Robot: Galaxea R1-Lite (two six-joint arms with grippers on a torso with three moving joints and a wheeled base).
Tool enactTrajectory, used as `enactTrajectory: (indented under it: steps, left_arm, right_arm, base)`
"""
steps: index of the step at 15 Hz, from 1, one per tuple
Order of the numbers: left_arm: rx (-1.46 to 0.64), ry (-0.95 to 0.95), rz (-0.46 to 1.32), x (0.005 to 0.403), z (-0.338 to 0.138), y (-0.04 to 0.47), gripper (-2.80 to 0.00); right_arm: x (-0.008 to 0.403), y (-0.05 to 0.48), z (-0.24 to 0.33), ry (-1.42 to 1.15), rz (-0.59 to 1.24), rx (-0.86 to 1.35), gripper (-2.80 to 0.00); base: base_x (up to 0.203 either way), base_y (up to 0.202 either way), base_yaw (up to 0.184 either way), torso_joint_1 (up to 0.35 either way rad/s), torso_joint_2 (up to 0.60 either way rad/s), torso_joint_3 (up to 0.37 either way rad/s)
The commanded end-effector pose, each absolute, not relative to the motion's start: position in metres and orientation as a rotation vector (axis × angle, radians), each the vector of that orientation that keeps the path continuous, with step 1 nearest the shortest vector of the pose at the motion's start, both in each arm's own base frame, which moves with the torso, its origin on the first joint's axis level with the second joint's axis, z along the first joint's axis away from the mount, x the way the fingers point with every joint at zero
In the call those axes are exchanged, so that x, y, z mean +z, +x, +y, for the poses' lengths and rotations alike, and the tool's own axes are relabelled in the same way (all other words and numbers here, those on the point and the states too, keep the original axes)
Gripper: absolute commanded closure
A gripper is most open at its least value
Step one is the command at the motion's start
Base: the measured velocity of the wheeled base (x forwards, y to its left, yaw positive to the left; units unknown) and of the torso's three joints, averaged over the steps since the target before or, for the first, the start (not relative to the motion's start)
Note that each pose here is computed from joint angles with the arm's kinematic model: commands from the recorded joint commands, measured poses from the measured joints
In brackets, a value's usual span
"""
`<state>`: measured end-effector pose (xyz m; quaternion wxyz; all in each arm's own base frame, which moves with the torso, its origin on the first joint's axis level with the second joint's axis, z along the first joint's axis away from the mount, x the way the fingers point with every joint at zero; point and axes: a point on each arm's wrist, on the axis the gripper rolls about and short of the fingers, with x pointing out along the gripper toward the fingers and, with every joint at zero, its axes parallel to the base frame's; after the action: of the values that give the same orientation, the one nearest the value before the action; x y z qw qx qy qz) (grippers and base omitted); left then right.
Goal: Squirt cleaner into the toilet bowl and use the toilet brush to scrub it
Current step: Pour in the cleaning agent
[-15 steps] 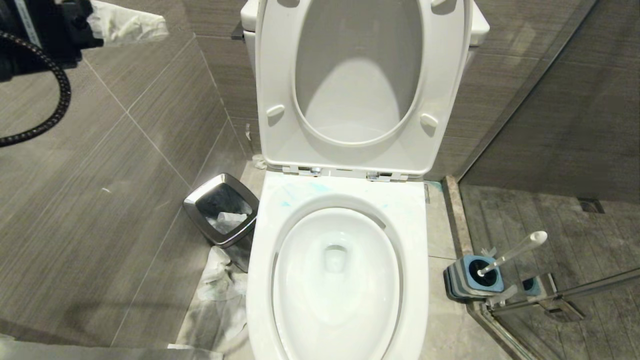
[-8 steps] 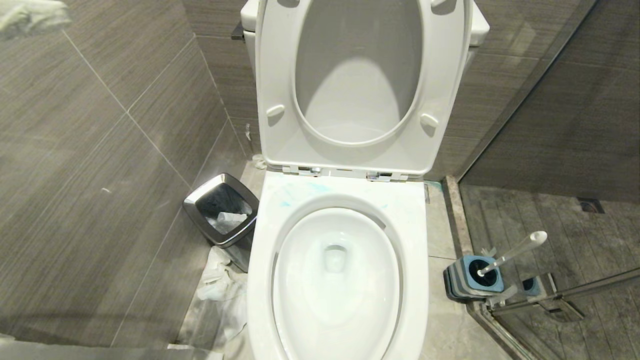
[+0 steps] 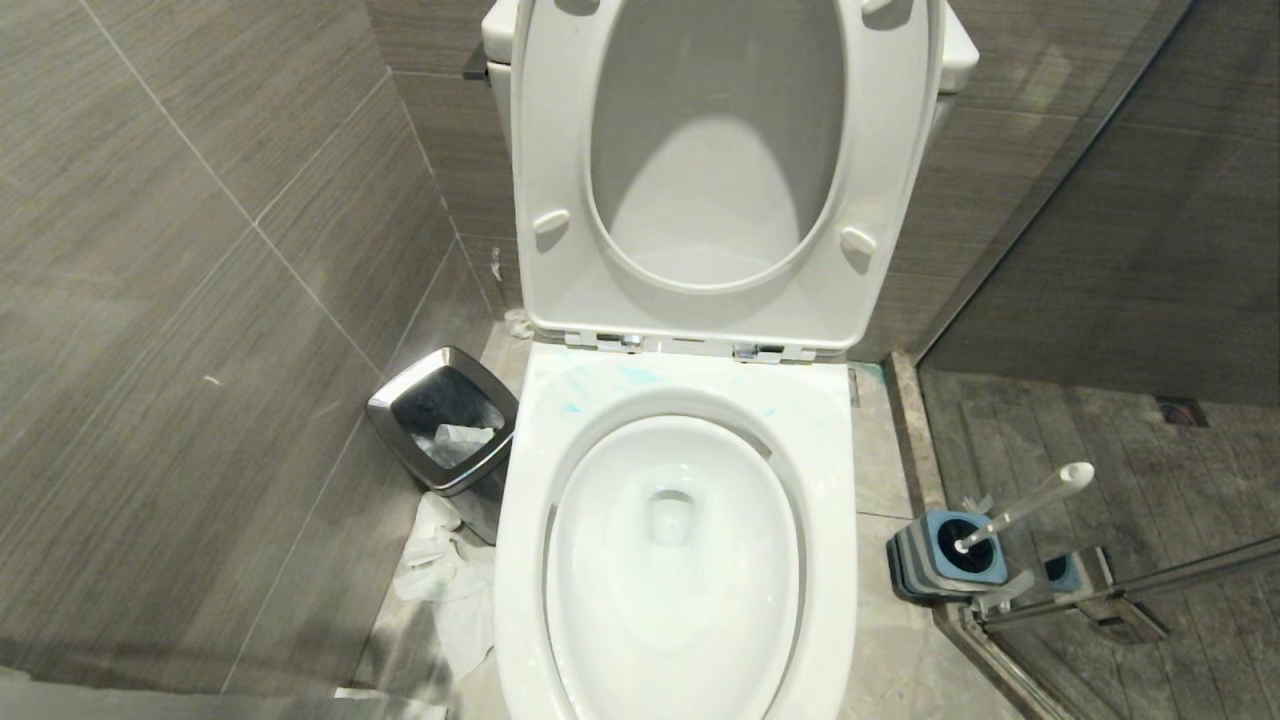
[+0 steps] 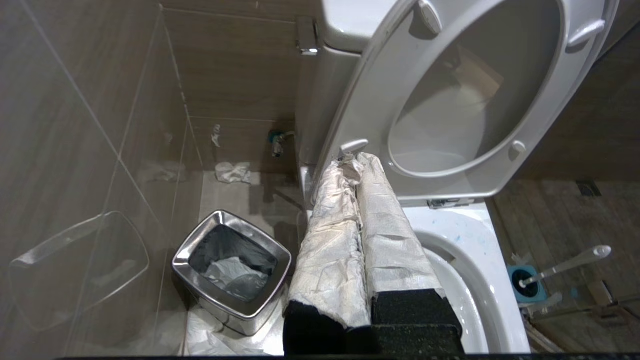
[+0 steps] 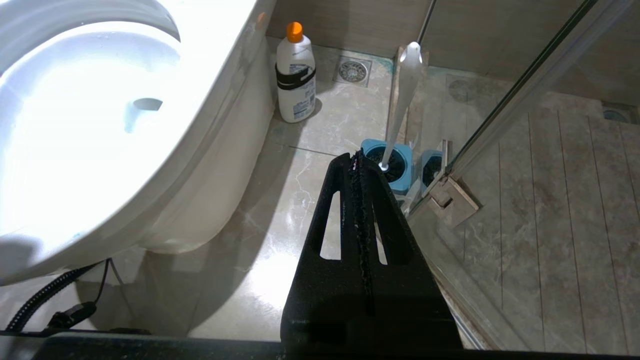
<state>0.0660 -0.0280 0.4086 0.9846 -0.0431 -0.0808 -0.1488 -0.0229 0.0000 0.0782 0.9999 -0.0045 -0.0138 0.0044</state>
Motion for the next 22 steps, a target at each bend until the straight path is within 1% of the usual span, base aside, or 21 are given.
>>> enactTrajectory:
  steps: [1,4,8,11,13,15,18,20,22]
  left_arm:
    - [-0.286,-0.103,-0.208,0.411,-0.019,0.048,0.0]
    - [-0.253,-0.116,-0.239,0.404,-0.007,0.025,0.0]
    - [-0.141,-0.145,-0.316,0.392,0.014,-0.016,0.0]
    - [-0.058,-0.115,-0.404,0.372,0.03,-0.06,0.0]
    - [0.0,-0.059,-0.449,0.356,0.023,-0.083,0.0]
    - [-0.072,0.006,-0.484,0.336,0.011,-0.109,0.0]
    - [-0.19,0.069,-0.455,0.293,-0.003,-0.132,0.0]
    - [-0.246,0.086,-0.425,0.271,-0.008,-0.133,0.0]
    - [-0.304,0.069,-0.41,0.264,-0.009,-0.132,0.0]
  right_arm:
    - [0.075,-0.022,0.0,-0.009,-0.017,0.009,0.0]
    - [0.075,-0.022,0.0,-0.009,-0.017,0.009,0.0]
    - [0.075,-0.022,0.0,-0.009,-0.017,0.009,0.0]
    - [0.075,-0.022,0.0,-0.009,-0.017,0.009,0.0]
    - [0.075,-0.022,0.0,-0.009,-0.017,0.009,0.0]
    - [0.075,-0.022,0.0,-0.009,-0.017,0.009,0.0]
    - [0.075,-0.022,0.0,-0.009,-0.017,0.009,0.0]
    - [0.075,-0.022,0.0,-0.009,-0.017,0.009,0.0]
    - [0.075,-0.022,0.0,-0.009,-0.017,0.009,0.0]
  base:
    - [0.0,0.0,0.0,0.0,0.0,0.0]
    - [0.0,0.0,0.0,0.0,0.0,0.0]
    - [0.0,0.0,0.0,0.0,0.0,0.0]
    - [0.0,0.0,0.0,0.0,0.0,0.0]
    - [0.0,0.0,0.0,0.0,0.0,0.0]
    - [0.0,0.0,0.0,0.0,0.0,0.0]
    - [0.0,0.0,0.0,0.0,0.0,0.0]
    - [0.0,0.0,0.0,0.0,0.0,0.0]
    - [0.0,0.0,0.0,0.0,0.0,0.0]
